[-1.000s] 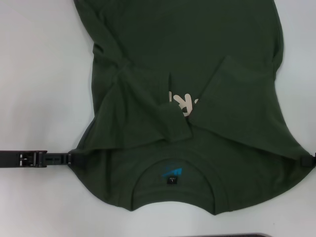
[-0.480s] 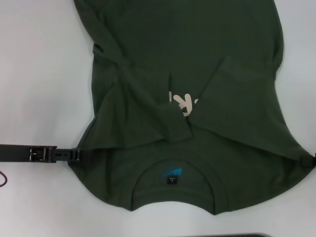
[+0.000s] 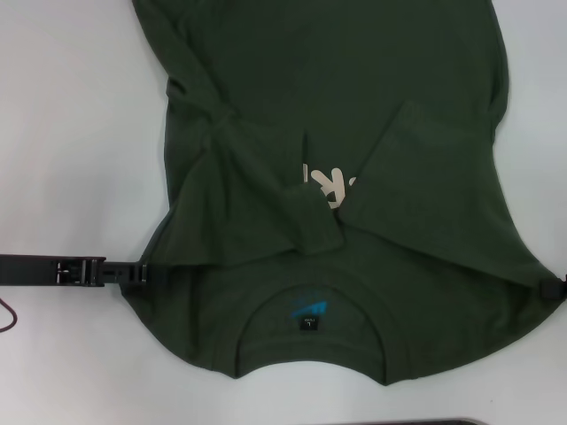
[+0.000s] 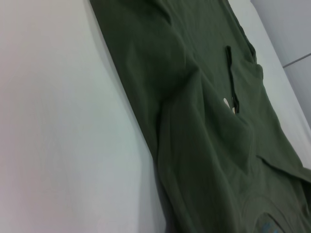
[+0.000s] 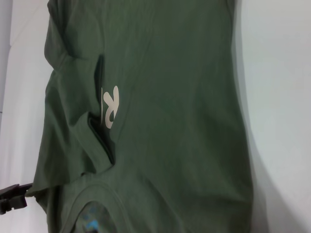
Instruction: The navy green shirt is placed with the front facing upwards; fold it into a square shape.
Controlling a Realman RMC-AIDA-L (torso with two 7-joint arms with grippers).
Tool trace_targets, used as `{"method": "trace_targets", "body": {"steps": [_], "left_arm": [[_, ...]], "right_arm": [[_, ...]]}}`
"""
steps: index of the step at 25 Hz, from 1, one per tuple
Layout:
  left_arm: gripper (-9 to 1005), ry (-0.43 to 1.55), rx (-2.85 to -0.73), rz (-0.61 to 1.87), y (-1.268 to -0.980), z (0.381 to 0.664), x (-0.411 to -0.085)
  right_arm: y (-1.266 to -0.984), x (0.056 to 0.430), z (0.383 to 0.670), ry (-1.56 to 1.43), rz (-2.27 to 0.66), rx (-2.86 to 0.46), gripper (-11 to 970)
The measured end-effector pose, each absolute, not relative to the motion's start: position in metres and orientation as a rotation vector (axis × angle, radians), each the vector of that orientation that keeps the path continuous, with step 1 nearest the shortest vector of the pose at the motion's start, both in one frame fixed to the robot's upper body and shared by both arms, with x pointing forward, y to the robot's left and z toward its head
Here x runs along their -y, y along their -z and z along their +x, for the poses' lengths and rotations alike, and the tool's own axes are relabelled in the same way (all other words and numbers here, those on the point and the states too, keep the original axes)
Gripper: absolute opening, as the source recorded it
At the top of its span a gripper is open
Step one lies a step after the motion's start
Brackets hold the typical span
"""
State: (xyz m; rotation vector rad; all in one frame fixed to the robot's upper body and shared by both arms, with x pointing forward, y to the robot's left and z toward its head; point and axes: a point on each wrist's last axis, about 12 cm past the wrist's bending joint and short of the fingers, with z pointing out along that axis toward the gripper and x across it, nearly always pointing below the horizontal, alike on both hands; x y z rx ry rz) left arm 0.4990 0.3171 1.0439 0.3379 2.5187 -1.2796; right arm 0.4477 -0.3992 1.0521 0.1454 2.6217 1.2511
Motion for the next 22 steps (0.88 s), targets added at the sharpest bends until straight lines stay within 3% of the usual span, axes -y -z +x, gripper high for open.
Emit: {"method": "trace_targets", "body": {"steps": [13, 22], "left_arm": [[580, 1.216, -2.536, 0.285, -1.0392, 0.5002, -0.3228], [144, 1.229, -2.547, 0.285, -1.0408, 0.4994, -0.3239]], "right_arm": [[-1.0536, 0.3987, 0.4488, -1.259, 0.136, -2.615, 50], [-1.0534, 0.3989, 0.4482, -1.262, 0.14, -2.614, 49]]}}
